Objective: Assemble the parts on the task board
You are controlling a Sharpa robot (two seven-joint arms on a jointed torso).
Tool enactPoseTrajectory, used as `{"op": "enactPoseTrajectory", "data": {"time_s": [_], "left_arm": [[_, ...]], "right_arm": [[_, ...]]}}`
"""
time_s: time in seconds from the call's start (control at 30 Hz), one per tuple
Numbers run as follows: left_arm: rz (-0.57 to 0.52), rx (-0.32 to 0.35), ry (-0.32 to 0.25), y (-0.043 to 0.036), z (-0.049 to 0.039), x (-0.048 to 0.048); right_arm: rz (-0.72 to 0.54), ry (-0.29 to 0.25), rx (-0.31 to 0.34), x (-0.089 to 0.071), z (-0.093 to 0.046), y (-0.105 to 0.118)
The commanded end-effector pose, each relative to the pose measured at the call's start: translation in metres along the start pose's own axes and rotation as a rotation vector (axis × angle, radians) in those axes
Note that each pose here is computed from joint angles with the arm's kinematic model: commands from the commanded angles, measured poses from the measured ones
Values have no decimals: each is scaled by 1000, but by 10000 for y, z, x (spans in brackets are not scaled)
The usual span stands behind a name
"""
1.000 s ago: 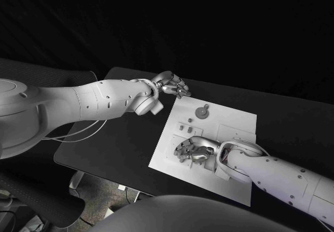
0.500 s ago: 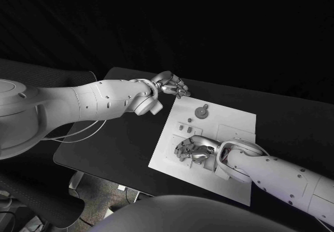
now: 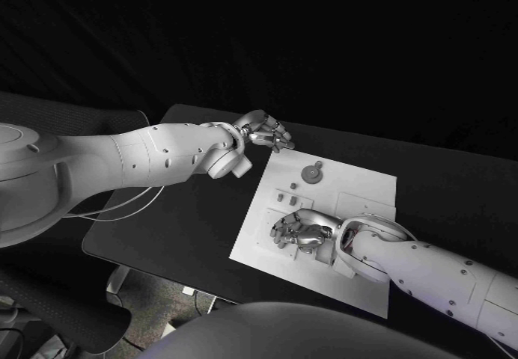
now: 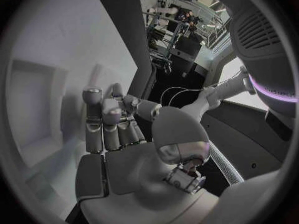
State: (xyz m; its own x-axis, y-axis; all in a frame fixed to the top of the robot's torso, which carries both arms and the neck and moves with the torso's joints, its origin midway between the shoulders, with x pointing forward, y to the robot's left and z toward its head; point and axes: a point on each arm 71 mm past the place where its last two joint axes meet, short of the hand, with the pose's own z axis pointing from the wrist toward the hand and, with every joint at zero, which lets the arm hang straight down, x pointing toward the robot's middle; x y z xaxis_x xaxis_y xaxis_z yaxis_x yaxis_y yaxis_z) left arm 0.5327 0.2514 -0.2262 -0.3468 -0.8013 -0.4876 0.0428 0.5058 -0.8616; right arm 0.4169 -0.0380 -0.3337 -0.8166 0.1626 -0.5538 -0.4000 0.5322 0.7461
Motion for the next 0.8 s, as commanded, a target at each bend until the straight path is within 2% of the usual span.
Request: {"op": "enactPoseTrajectory", "data": {"time_s": [0.03,0.37,0.67,0.8], "left_arm": [[0,9,5,-18,4,7],[0,8,5,-17,5,6],[0,6,6,-15,4,5],[-1,6,6,-15,4,6]], "right_arm": [[-14,-9,15,8,-2,-22],[-73,-11,4,14,2,-1],[-102,44,10,57,-3,0],[-105,52,12,63,-4,-1]]}}
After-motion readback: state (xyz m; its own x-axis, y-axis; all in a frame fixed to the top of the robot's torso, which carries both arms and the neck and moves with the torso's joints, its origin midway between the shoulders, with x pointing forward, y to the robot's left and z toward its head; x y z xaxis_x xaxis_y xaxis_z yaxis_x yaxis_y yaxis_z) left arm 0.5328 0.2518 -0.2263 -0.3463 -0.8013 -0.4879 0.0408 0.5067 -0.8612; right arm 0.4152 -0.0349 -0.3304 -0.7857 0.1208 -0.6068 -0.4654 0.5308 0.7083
